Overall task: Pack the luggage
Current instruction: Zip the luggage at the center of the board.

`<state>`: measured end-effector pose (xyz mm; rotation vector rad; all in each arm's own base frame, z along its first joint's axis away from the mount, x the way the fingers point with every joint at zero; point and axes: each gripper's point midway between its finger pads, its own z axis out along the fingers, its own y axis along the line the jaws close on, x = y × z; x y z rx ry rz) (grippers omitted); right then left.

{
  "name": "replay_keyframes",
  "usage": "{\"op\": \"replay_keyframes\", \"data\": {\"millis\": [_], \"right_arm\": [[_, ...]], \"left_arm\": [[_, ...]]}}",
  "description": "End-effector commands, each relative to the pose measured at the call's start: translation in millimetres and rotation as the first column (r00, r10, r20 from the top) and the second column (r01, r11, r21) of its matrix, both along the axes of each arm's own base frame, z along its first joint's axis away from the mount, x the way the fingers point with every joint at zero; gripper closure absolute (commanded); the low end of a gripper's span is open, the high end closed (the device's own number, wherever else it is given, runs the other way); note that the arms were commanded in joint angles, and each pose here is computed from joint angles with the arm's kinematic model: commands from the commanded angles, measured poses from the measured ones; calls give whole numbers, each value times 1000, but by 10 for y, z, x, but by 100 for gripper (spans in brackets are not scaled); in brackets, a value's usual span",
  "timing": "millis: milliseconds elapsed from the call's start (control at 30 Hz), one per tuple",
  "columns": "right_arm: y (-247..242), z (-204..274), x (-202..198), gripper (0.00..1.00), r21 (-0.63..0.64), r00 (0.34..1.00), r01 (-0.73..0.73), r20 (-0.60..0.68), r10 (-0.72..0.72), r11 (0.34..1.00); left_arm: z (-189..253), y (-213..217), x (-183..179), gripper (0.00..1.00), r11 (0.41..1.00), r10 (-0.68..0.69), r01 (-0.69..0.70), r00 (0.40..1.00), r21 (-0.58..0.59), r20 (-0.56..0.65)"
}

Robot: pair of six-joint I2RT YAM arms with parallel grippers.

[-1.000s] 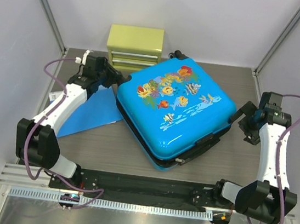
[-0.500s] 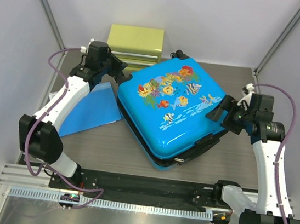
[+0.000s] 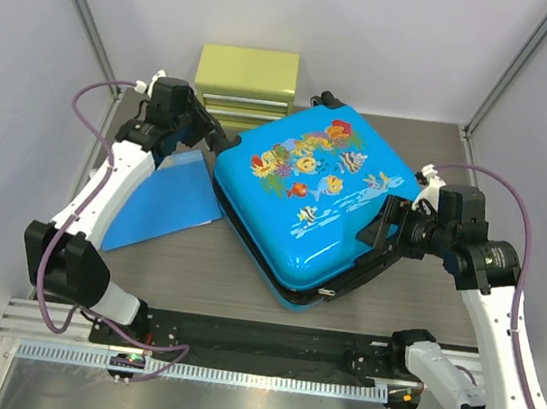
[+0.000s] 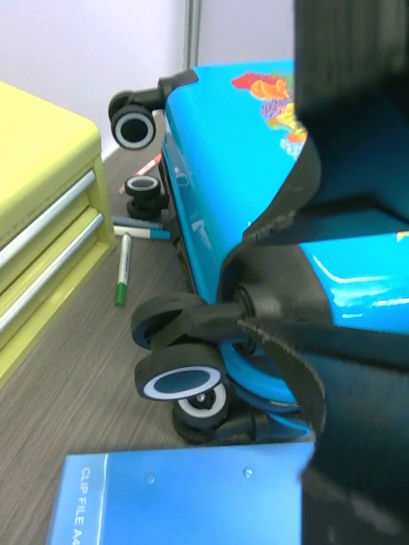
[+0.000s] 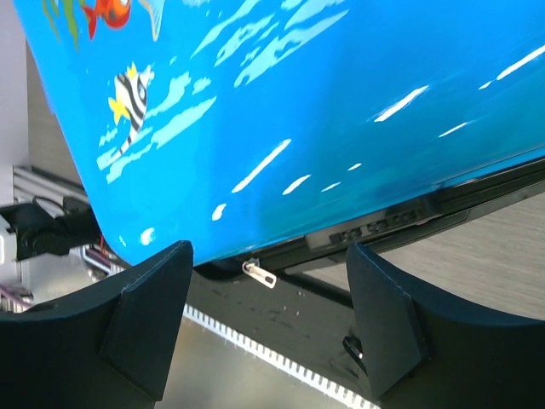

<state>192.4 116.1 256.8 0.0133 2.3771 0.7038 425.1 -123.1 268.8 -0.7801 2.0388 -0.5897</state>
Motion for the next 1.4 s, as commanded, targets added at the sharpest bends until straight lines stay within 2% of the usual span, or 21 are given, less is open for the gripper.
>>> {"op": "replay_keyframes", "data": {"millis": [0, 333, 567, 700, 867, 1067, 1367], "right_arm": [[104, -91, -162, 22, -2, 998, -61, -32, 61, 998], [392, -493, -227, 25, -64, 994, -80, -77, 75, 995], [502, -641, -236, 24, -81, 998, -45, -52, 40, 996], [539, -757, -300, 24, -92, 996, -65, -59, 60, 994], [640, -798, -354, 24, -73, 994, -96, -53, 92, 993], [695, -805, -470, 24, -74, 992, -118, -55, 114, 990], [723, -933, -563, 24, -107, 992, -122, -52, 117, 987]], "left_arm": [[-100, 19, 79, 57, 999, -30, 32, 999, 38, -31], [-508, -128, 322, 54, 992, -104, 113, 985, 59, -139], [-605, -88, 199, 52, 989, -107, 122, 980, 81, -166], [-679, -169, 147, 51, 988, -143, 152, 972, 37, -188], [-693, -107, 43, 51, 986, -138, 153, 971, 65, -198], [-721, -22, -38, 43, 986, -133, 152, 967, 70, -218], [-870, -150, -48, 41, 984, -174, 178, 956, -4, -237]]}}
